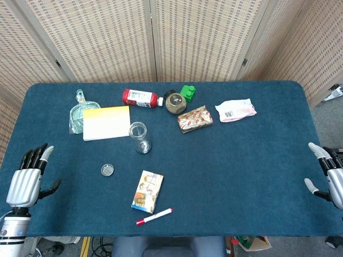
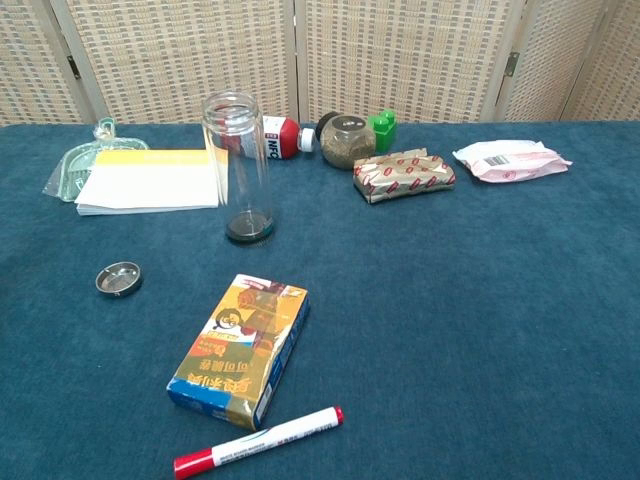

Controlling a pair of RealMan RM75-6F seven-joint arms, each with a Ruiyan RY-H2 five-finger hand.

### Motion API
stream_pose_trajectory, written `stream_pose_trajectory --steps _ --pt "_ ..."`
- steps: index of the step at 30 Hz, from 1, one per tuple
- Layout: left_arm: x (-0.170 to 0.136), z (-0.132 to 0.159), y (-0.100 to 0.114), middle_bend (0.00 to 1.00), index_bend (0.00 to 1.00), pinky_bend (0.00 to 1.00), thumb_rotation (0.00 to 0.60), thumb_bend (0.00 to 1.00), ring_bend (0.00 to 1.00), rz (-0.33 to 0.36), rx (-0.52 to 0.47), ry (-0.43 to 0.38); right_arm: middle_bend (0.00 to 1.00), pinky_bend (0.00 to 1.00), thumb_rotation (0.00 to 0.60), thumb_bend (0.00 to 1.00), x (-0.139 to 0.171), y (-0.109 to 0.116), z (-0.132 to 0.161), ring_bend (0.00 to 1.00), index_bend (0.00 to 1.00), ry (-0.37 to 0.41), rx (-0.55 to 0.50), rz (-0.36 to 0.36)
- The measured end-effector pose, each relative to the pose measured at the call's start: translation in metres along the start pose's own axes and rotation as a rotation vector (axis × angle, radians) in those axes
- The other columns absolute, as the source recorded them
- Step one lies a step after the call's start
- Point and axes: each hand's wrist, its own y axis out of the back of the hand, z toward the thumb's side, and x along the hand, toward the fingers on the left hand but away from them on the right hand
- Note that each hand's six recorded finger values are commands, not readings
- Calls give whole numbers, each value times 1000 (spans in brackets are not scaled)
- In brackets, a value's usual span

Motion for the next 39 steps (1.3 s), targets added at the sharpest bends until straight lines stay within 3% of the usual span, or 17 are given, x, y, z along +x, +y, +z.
stream_pose_trajectory --steps 16,24,26,32,34,39 --pt "10 8 -1 0 0 2 600 321 0 -23 11 -72 130 234 600 287 -1 15 1 78 20 7 16 -40" --pt "35 23 -10 56 108 181 600 321 170 -71 36 -193 130 235 600 287 -3 22 5 78 20 15 27 -53" --pt "42 27 -15 122 123 261 600 321 238 -93 42 -223 130 235 600 287 -3 22 5 78 20 15 28 -51" --pt "64 37 -32 389 210 628 600 321 474 -152 77 -305 130 235 600 287 -3 21 5 78 20 13 31 -47" --pt "70 42 -38 460 239 691 600 321 529 -168 90 -329 130 235 600 287 -3 21 4 78 20 11 32 -46" --pt "77 46 -50 752 386 917 600 321 772 -189 102 -356 130 234 600 287 -2 19 3 78 20 7 29 -41"
